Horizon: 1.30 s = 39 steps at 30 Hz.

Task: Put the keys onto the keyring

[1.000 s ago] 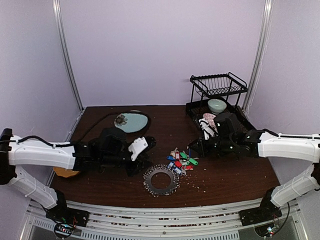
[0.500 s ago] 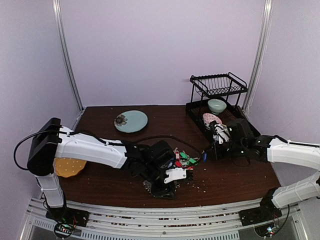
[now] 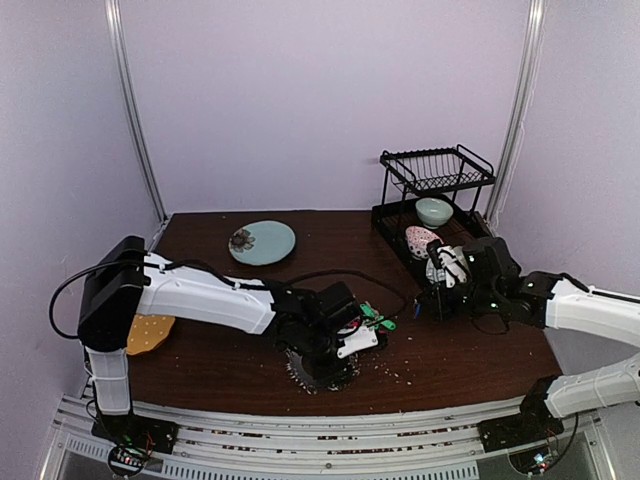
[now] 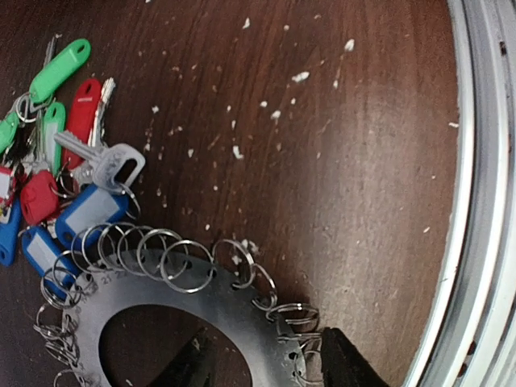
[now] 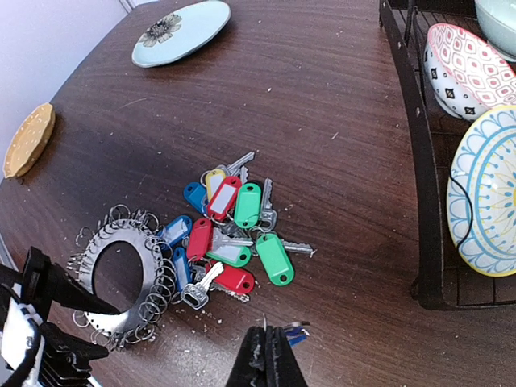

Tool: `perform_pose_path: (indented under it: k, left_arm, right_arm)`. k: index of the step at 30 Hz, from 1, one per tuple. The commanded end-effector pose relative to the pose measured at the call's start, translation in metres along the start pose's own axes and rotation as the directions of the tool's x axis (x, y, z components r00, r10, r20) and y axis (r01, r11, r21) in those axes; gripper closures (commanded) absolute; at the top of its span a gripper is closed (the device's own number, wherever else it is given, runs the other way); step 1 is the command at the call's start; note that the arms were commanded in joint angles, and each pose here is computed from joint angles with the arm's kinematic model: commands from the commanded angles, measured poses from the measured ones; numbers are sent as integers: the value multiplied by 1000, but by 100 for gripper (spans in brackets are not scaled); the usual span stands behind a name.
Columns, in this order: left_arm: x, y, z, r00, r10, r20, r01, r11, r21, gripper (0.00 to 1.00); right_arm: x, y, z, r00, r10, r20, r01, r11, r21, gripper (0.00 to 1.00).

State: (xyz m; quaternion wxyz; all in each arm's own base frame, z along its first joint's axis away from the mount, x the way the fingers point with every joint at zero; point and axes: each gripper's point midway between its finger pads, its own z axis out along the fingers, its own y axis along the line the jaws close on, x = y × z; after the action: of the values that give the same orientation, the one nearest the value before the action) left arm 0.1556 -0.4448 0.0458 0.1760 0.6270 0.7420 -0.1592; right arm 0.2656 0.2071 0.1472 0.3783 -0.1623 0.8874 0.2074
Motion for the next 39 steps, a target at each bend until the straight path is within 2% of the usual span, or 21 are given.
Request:
perform_pose_path:
  k: [1, 9, 15, 26, 33, 39]
  left_arm:
    - [-15, 8, -4, 998, -46, 51, 53, 988, -144, 53]
    - [-27, 13, 2, 989, -110, 95, 126, 976, -180, 54]
    - [-36, 12, 12, 991, -95, 90, 110, 976, -189, 61]
    - [-17, 16, 31, 986, -142, -89, 118, 966, -231, 61]
    - [-17, 19, 34, 985, -142, -95, 115, 962, -248, 66]
    - [-12, 25, 31, 983, -140, -118, 100, 952, -290, 67]
  right_arm:
    - [13, -16, 0, 1000, 8, -18, -7, 998, 70, 100]
    - [24, -18, 5, 999, -5, -44, 8, 998, 65, 100]
    - [30, -23, 4, 999, -12, -48, 15, 997, 79, 100]
    - [25, -22, 0, 1000, -14, -24, 15, 997, 71, 100]
    - [23, -20, -1, 1000, -15, -23, 16, 998, 61, 100]
    - [19, -15, -5, 1000, -11, -4, 11, 999, 36, 100]
